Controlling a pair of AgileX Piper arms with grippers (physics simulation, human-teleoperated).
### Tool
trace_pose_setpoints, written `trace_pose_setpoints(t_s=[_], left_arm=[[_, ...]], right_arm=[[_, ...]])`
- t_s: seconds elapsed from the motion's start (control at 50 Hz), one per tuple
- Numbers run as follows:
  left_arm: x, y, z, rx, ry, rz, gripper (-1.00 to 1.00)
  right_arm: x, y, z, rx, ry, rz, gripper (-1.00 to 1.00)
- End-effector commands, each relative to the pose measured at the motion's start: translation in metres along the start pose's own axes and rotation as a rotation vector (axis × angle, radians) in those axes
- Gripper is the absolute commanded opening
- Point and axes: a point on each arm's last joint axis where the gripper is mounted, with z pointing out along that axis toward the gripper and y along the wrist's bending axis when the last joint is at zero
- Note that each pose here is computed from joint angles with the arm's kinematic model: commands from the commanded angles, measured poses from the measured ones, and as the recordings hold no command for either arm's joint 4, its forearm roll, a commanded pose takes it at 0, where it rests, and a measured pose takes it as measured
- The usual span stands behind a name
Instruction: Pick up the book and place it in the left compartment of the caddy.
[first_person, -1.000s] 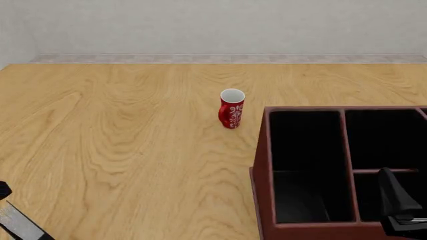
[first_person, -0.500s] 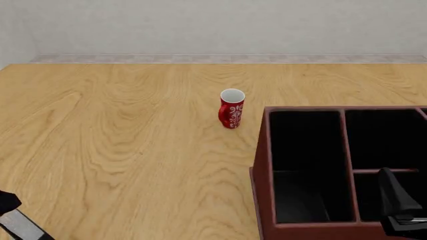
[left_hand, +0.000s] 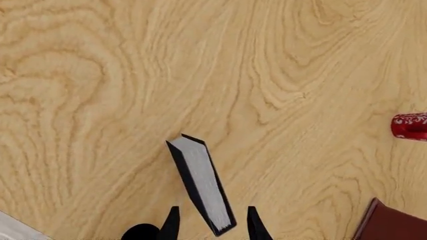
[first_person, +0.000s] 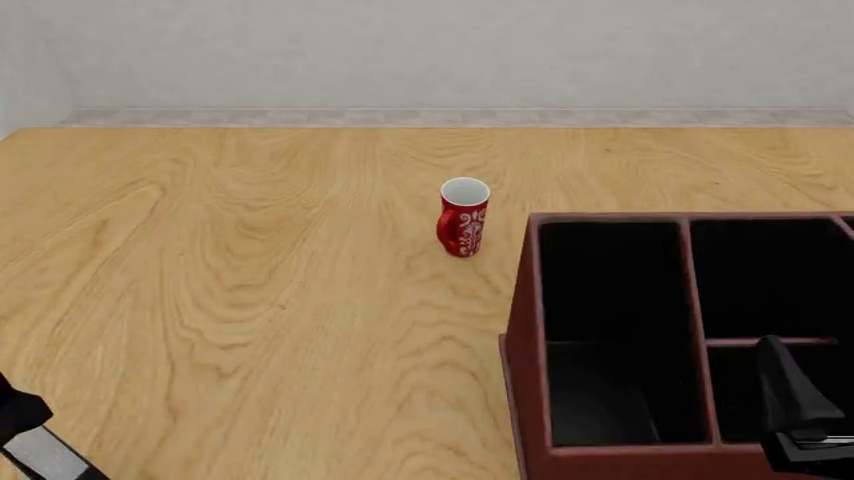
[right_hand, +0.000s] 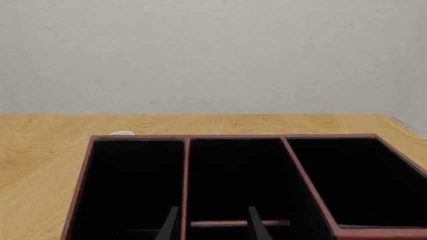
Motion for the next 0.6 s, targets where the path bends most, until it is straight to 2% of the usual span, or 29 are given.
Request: trace_pose_setpoints(t_s=[0.02,0.6], left_arm=[[-0.0009,-0.0006,0.0001,-0.003,0.003,-0.005,1.00],[0.0008,0.0008,0.0072,-0.024,0.031,-0.008,1.00]], right_arm=[[0.0003,0.0000,-0.0001,0.000,0.000,0.000,1.00],[0.0003,0.0000,-0.0001,0.000,0.000,0.000,1.00]])
